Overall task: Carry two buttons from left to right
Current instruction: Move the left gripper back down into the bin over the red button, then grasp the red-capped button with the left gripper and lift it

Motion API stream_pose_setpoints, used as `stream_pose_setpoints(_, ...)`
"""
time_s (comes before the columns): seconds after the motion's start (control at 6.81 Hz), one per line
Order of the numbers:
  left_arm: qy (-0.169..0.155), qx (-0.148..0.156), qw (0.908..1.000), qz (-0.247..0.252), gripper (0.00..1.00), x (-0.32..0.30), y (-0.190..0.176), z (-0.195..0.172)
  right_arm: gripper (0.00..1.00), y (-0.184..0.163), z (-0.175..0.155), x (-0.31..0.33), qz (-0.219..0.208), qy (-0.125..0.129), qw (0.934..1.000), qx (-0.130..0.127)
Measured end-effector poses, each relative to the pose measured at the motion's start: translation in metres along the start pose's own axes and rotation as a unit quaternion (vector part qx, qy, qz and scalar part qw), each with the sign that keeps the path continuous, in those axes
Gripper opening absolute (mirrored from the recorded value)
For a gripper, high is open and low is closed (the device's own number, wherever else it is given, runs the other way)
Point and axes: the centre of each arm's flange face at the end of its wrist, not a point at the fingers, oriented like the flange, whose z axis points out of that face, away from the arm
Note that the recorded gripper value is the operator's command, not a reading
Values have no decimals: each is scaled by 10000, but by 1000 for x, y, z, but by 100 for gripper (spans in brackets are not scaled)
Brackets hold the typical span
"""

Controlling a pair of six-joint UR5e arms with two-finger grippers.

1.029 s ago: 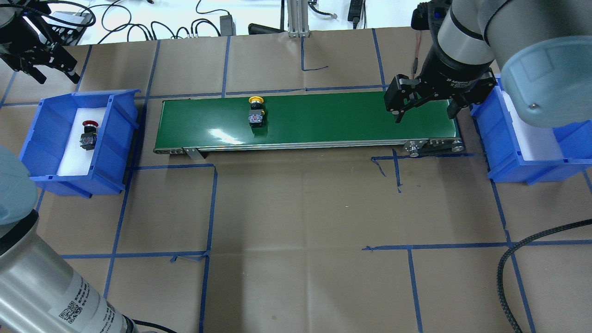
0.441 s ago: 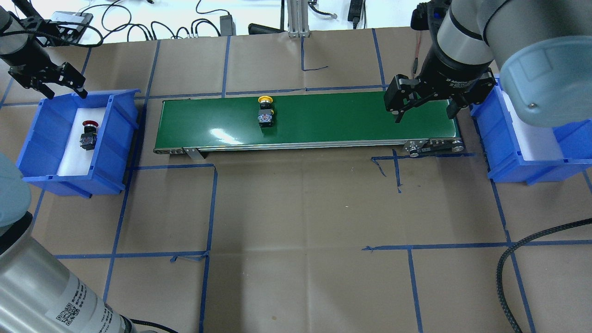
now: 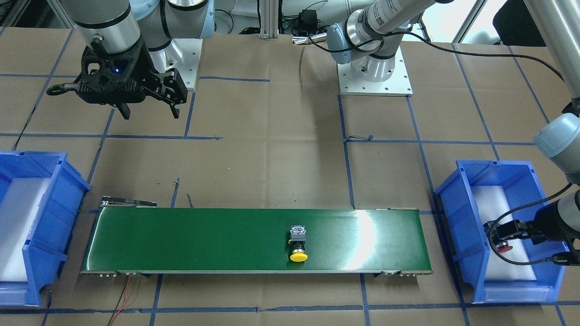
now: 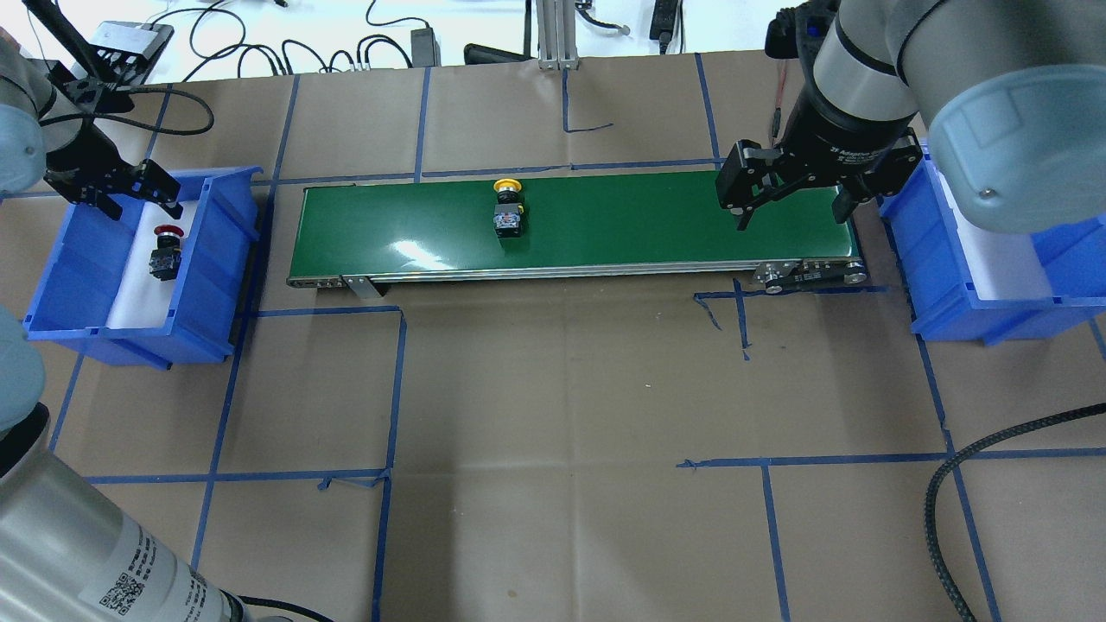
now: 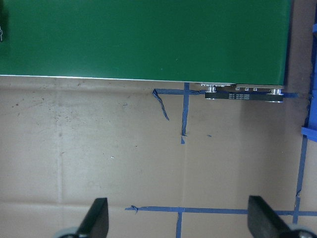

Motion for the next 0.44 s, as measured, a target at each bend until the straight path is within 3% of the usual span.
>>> stream_pose_setpoints(0.44,-101,170,9998,-99,99,5,16,32,100,0,0,0,1,0,10000,3)
